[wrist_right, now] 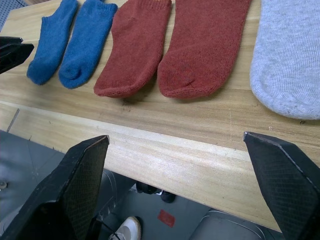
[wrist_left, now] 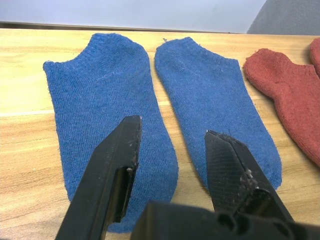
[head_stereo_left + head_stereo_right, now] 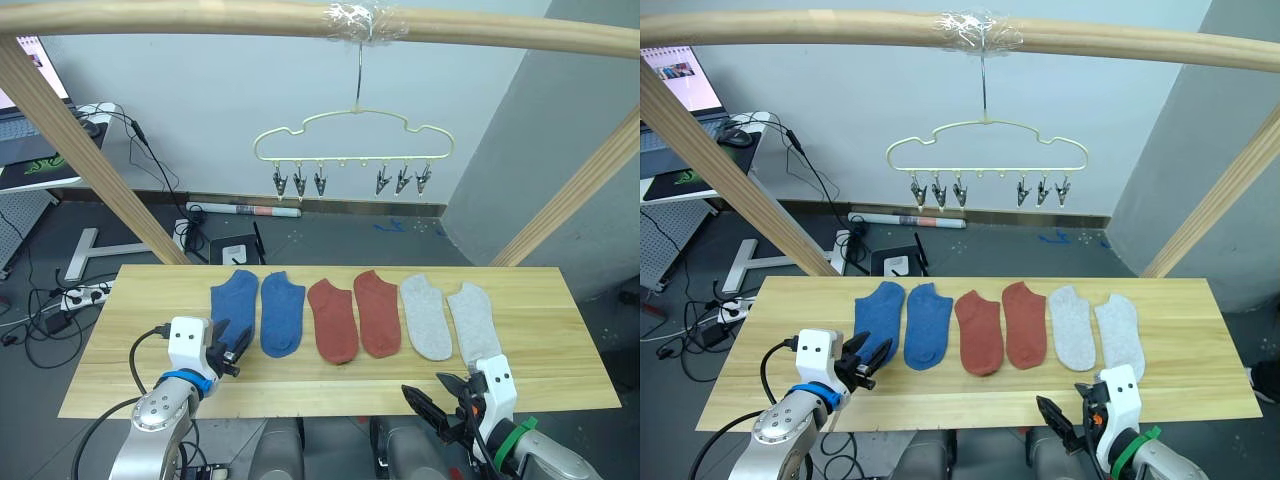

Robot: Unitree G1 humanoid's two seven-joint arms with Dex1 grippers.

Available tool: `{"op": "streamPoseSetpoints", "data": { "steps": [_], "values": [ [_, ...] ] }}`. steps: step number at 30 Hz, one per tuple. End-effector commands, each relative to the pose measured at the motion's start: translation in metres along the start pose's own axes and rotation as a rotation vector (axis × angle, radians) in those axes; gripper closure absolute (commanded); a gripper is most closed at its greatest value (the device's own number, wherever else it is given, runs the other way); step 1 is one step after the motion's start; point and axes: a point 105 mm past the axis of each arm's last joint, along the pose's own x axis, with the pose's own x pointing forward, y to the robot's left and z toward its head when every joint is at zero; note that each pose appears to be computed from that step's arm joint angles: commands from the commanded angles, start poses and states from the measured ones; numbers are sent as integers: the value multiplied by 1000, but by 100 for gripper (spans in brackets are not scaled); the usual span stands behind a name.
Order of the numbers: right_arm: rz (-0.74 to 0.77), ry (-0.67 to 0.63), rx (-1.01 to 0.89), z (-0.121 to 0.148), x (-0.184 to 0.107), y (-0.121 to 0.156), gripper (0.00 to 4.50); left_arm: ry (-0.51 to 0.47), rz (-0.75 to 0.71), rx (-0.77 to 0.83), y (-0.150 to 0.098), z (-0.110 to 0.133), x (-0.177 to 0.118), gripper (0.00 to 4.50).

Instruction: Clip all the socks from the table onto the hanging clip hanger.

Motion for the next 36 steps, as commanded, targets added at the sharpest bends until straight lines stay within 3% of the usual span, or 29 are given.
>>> {"op": "streamPoseSetpoints", "data": {
  "steps": [1, 7, 14, 21, 31, 36],
  "values": [
    [11, -25, -11, 7, -2, 1, 0, -60, -4, 27, -2, 18, 2, 222],
    [20, -77, -50, 26, -1, -3, 0, -99, 5, -14, -4, 34, 15, 222],
    [51, -157, -177, 74, -4, -5, 0, -148, -29, -66, -16, 58, 35, 222],
    [90, -235, -320, 131, -12, -5, 0, -223, -47, -145, -28, 99, 57, 222],
    [172, -293, -499, 193, -22, 15, 0, -448, 19, -52, -30, 181, 83, 222],
    [193, -309, -554, 207, -23, 24, 0, -484, 39, -42, -32, 193, 89, 222]
  ]
}}
